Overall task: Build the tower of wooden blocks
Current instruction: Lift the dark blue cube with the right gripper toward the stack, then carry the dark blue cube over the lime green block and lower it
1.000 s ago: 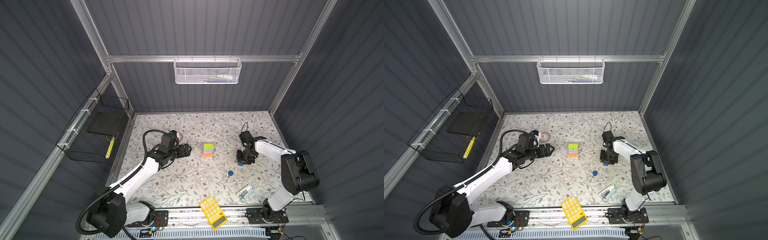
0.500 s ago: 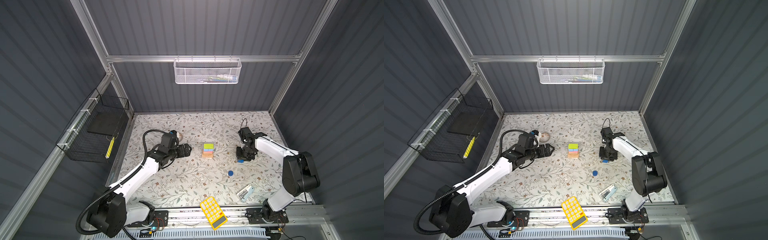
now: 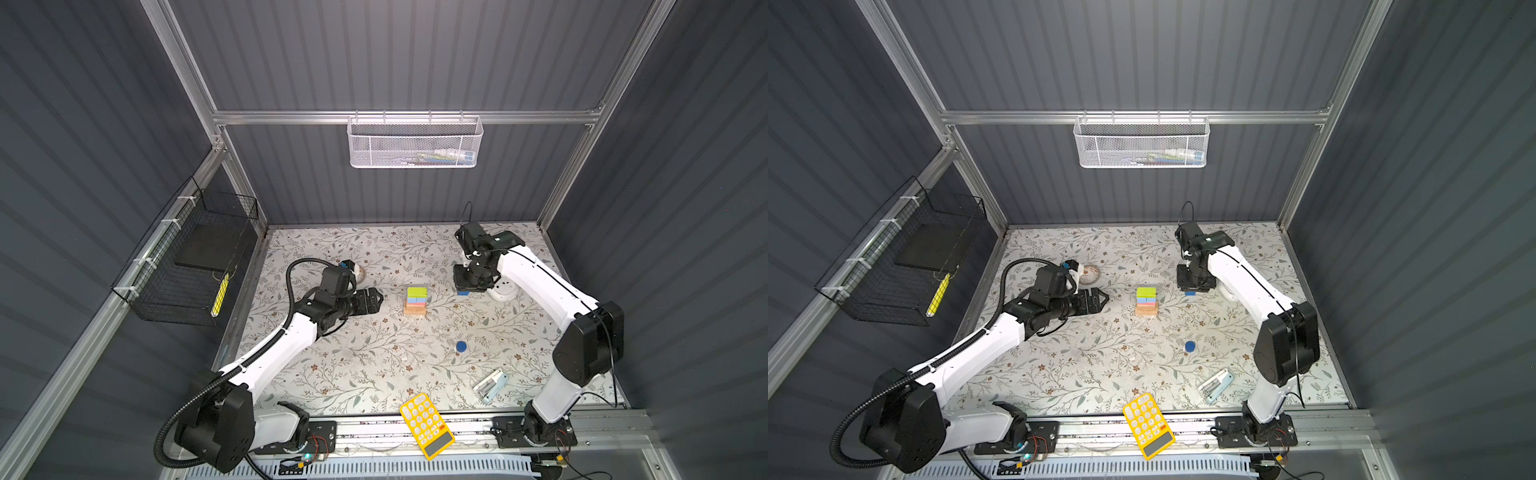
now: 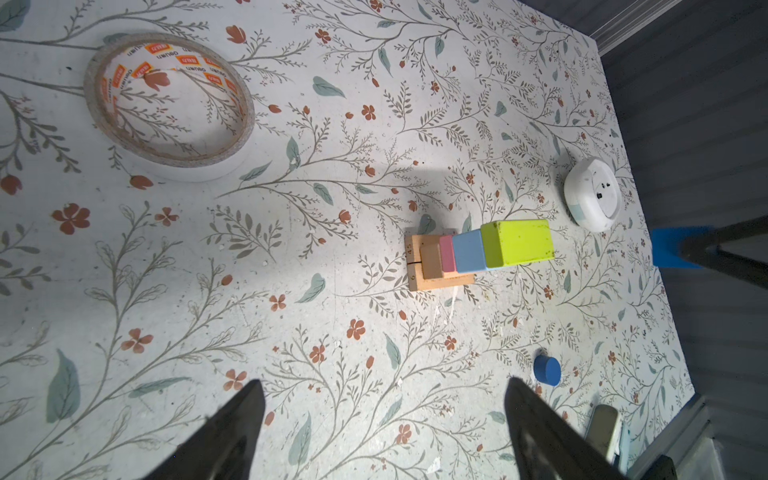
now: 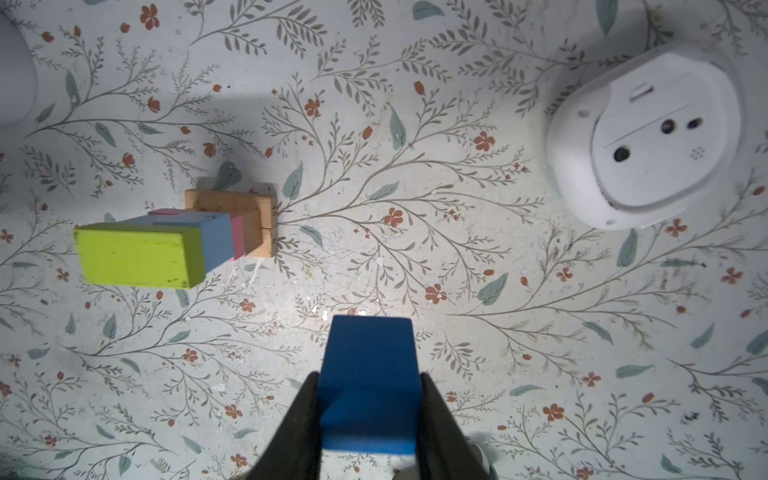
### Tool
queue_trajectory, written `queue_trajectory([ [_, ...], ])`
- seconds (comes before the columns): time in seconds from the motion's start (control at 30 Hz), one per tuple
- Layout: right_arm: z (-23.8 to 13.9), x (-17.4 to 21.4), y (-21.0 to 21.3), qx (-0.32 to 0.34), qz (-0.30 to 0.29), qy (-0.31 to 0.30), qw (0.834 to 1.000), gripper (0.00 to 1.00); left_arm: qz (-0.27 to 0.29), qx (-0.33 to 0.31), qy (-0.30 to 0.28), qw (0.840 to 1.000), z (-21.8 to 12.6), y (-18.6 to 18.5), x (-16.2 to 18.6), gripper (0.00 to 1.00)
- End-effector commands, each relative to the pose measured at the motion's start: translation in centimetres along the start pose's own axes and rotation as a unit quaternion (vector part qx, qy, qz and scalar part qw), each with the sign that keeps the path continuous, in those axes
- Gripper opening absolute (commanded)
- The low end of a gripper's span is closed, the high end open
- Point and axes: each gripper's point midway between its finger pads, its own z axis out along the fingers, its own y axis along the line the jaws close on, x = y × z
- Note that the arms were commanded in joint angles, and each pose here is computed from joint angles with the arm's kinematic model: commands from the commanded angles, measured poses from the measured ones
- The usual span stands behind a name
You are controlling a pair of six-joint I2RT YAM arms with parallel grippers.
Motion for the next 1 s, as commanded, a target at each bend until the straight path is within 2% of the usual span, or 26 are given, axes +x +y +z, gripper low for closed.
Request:
queue_trajectory([
  [0.0,-0.6,0.5,1.0,0.011,-0.018,0.035,0.999,0.2,0.017,0.003,0.005,1.0,-0.1,0.2,0.3,0.9],
  [0.37,-0.8,-1.7,5.6,0.001,-0.03,0.044,0.999,0.17,0.028,0.006,0.007,1.0,-0.2,0.2,0.1,0.9],
  [0.97,0.9,-2.0,10.7,-0.016,-0.025,0.04,0.999,0.17,0.036,0.003,0.012,0.999,-0.3,0.4,0.1,0.9],
])
